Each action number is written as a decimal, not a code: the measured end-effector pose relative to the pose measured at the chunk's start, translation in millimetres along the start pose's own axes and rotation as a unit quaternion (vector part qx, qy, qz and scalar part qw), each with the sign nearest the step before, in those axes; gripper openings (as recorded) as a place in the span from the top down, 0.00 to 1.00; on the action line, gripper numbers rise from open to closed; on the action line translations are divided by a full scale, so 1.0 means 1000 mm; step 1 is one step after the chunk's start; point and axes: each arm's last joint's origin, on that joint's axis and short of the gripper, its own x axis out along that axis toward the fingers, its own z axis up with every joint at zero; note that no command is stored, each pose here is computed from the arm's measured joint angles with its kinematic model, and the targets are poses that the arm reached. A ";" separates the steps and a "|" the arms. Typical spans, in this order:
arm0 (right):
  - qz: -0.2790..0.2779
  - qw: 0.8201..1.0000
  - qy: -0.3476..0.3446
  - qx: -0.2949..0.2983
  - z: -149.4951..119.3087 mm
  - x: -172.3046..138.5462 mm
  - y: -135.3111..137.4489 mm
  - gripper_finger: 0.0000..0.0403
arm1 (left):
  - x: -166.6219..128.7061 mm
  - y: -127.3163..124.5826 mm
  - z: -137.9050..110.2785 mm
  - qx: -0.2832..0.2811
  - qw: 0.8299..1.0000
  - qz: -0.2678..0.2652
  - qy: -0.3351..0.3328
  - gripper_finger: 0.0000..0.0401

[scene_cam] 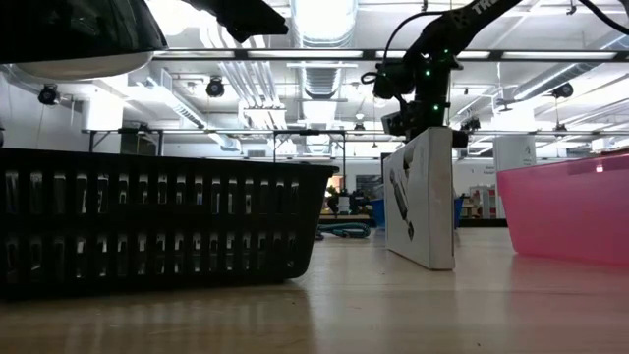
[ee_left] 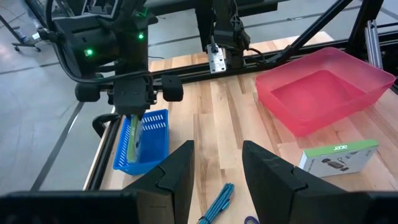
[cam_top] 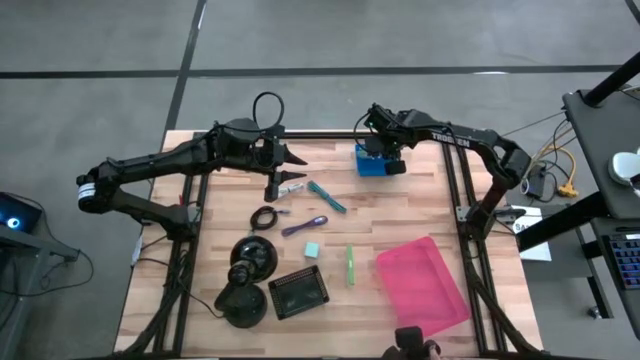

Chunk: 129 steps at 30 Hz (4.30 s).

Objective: Pick and place items into bin
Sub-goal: Put the top white card reader box into the blue bin, then put the white card reader box into the blue bin

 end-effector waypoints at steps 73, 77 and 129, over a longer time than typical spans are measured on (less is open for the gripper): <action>0.106 0.879 -0.343 -0.314 0.052 -0.154 0.170 0.69 | 0.000 0.000 -0.001 -0.001 1.000 -0.002 0.007 0.70; 0.090 0.868 -0.329 -0.360 0.061 -0.145 0.178 0.69 | 0.000 -0.001 -0.002 -0.002 1.000 -0.003 0.010 0.70; 0.097 0.811 -0.241 -0.525 0.122 -0.056 0.244 0.45 | 0.000 -0.002 -0.007 -0.007 0.999 -0.010 0.034 0.70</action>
